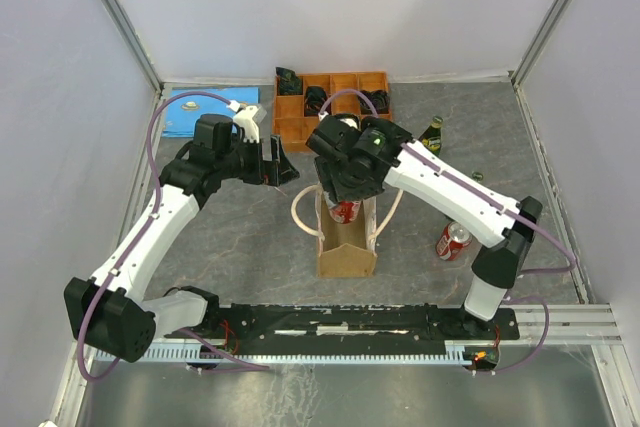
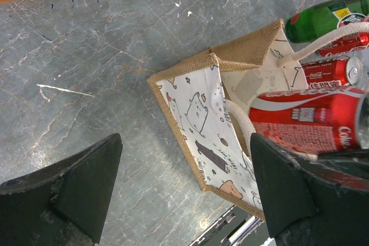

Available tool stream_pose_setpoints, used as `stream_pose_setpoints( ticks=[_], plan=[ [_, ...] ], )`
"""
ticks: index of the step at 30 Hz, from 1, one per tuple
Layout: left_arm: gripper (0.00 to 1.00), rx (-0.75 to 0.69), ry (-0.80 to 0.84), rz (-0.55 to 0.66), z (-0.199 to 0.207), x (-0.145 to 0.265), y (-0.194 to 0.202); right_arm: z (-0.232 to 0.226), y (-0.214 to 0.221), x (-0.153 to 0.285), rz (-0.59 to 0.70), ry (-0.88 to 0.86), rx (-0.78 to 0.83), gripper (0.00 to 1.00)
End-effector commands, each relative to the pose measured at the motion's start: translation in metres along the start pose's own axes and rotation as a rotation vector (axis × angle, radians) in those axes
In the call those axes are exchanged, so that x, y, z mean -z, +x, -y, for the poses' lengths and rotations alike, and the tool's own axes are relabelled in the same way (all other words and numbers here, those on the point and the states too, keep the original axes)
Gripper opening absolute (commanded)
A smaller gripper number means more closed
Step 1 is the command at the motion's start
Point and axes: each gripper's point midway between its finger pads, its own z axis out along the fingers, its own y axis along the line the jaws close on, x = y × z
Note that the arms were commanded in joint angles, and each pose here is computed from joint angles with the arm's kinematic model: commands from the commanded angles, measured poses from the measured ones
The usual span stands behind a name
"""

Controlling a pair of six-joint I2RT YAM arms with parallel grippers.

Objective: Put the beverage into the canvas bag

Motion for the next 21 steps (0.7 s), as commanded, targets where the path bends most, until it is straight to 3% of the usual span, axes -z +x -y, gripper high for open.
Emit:
stream_pose_setpoints(
  ticks=[1, 12, 21],
  plan=[
    [0.97, -0.074, 0.003, 0.033, 0.000, 0.007, -0.006, -0.016, -0.037, -0.008, 0.162, -0.049, -0.031, 0.00],
    [0.97, -0.074, 0.002, 0.031, -0.001, 0.006, -0.002, -0.027, -0.030, -0.062, 0.116, -0.016, 0.034, 0.00],
    [0.97, -0.069, 0.001, 0.026, -0.002, 0.006, 0.002, -0.023, -0.036, -0.093, 0.168, 0.035, 0.076, 0.00]
  ],
)
